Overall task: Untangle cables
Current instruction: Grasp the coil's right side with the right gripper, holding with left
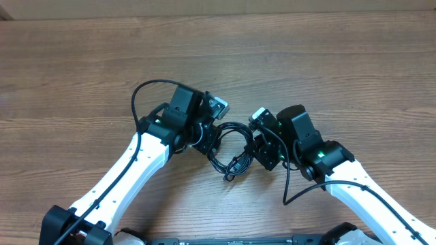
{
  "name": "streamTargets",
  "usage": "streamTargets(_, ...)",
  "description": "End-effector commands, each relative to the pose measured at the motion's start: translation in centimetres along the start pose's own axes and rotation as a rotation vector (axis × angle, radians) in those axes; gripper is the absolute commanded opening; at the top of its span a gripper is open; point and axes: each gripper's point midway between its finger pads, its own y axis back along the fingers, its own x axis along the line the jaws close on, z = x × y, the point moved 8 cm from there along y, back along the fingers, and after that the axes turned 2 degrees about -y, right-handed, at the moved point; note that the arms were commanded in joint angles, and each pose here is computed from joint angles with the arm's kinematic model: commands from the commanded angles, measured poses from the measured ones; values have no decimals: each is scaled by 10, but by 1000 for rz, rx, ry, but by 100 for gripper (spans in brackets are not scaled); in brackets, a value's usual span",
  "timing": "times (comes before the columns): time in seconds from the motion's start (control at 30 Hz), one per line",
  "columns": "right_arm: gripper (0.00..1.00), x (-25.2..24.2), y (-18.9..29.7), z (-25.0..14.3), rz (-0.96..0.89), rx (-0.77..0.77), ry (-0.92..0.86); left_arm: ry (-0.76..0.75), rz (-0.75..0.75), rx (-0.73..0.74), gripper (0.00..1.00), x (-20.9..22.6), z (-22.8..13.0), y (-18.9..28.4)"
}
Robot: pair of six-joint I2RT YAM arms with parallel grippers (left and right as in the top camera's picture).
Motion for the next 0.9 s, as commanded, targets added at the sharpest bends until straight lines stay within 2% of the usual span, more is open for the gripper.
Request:
streamTargets(0.0,28,0,5,12,-4,-37,15,-1,-37,-35,4,-7,6,6)
streamTargets(0.2,4,0,4,11,-3,-30,12,-1,-37,-36,4,-7,6,6)
streamTargets(0.7,4,0,5,11,-3,-30,12,0,-7,-42,4,-4,8,6)
streamTargets(0.87,4,-2,5,14,-3,-49,-56,146,128,-39,4,9,7,7)
